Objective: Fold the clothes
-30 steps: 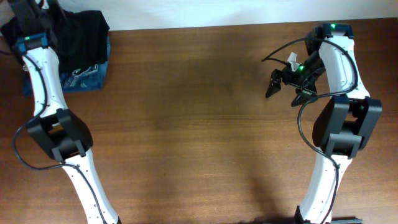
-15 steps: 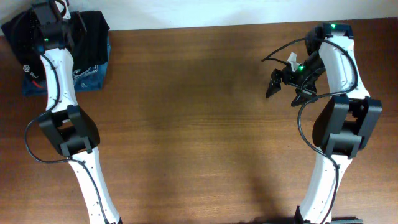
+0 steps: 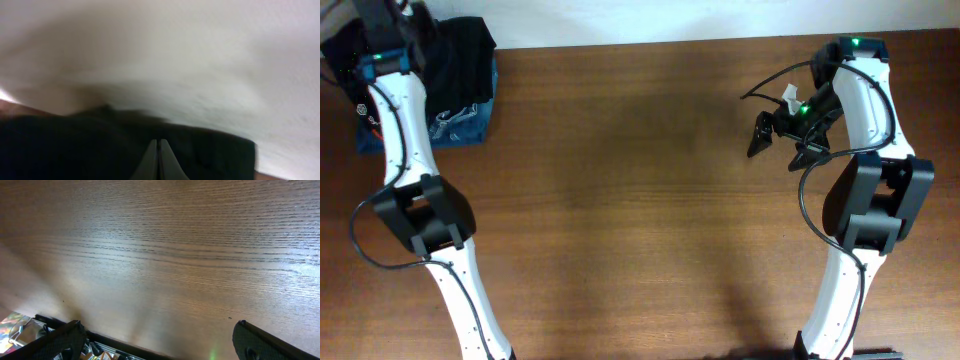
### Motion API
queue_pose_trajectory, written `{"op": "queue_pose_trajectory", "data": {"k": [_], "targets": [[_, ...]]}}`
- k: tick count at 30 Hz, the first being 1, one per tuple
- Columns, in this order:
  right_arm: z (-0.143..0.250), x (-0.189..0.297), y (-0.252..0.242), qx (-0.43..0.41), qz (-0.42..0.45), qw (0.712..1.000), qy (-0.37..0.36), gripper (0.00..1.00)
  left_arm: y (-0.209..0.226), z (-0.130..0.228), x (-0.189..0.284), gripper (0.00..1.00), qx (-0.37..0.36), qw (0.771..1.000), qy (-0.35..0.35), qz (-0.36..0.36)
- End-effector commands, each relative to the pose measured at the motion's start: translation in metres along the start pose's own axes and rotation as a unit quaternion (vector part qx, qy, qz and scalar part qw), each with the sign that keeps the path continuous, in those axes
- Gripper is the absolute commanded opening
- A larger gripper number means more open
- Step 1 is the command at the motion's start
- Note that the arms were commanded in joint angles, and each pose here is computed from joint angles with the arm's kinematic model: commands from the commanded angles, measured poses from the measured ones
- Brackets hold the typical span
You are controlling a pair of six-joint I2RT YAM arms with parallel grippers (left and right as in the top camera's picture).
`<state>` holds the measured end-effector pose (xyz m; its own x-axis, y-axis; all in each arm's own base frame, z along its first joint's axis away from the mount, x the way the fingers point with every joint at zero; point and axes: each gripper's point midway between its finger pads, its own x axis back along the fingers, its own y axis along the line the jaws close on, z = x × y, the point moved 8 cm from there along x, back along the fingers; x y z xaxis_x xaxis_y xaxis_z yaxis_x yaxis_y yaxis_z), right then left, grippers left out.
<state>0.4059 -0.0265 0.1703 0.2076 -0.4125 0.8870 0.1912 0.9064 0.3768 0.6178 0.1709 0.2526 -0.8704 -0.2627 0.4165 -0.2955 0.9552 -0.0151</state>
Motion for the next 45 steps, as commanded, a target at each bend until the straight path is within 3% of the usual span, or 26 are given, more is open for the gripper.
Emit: {"op": "queue_pose_trajectory", "data": {"k": [1,11,15,17,21,23,24,26,27,30,33,37,42,45], "targets": [[0.0,0.0,0.003,0.014,0.004,1.0,-0.003,0.99,0.042,-0.019,0.017,0.01,0.013,0.998,-0.015,-0.064],[0.001,0.0,0.003,0.013,0.004,1.0,-0.003,0.99,0.079,0.095,-0.05,0.01,0.027,0.99,0.108,-0.085],[0.002,0.0,0.003,0.012,0.004,1.0,0.001,0.99,0.074,0.1,-0.054,0.01,0.025,0.99,0.112,-0.081],[0.002,0.0,0.003,0.012,0.003,1.0,0.001,0.99,0.072,0.09,-0.05,0.01,0.025,0.992,0.099,-0.077],[0.002,0.0,0.003,0.011,0.003,1.0,0.003,0.99,0.063,0.02,-0.012,0.04,0.026,0.999,0.025,-0.039],[0.003,0.0,0.003,0.011,0.003,1.0,0.004,0.99,0.059,-0.025,0.021,0.17,0.024,0.999,-0.021,-0.037],[0.003,0.0,0.003,0.01,0.003,1.0,0.004,0.99,0.058,-0.031,0.026,0.22,0.024,0.999,-0.027,-0.037],[0.004,0.0,0.003,0.009,0.003,1.0,0.007,0.99,0.051,-0.063,0.056,0.49,0.022,0.998,-0.057,-0.022],[0.004,0.001,0.002,0.006,0.003,1.0,0.007,0.99,0.042,-0.089,0.088,0.71,0.018,0.997,-0.078,0.009],[0.006,0.004,0.004,0.002,0.003,1.0,0.002,0.99,0.029,-0.117,0.132,0.99,0.012,0.994,-0.098,0.054],[0.014,0.019,0.011,0.001,0.004,1.0,-0.021,0.99,0.018,-0.149,0.195,0.99,0.002,0.987,-0.125,0.103],[0.036,0.052,0.028,0.013,0.006,0.997,-0.071,0.99,0.011,-0.162,0.239,0.99,-0.002,0.983,-0.131,0.128],[0.081,0.097,0.059,0.058,0.01,0.987,-0.148,0.99,0.01,-0.163,0.256,0.99,-0.001,0.984,-0.123,0.128],[0.137,0.13,0.091,0.116,0.044,0.967,-0.222,0.99,0.01,-0.154,0.254,0.99,0.004,0.987,-0.094,0.128]]}}
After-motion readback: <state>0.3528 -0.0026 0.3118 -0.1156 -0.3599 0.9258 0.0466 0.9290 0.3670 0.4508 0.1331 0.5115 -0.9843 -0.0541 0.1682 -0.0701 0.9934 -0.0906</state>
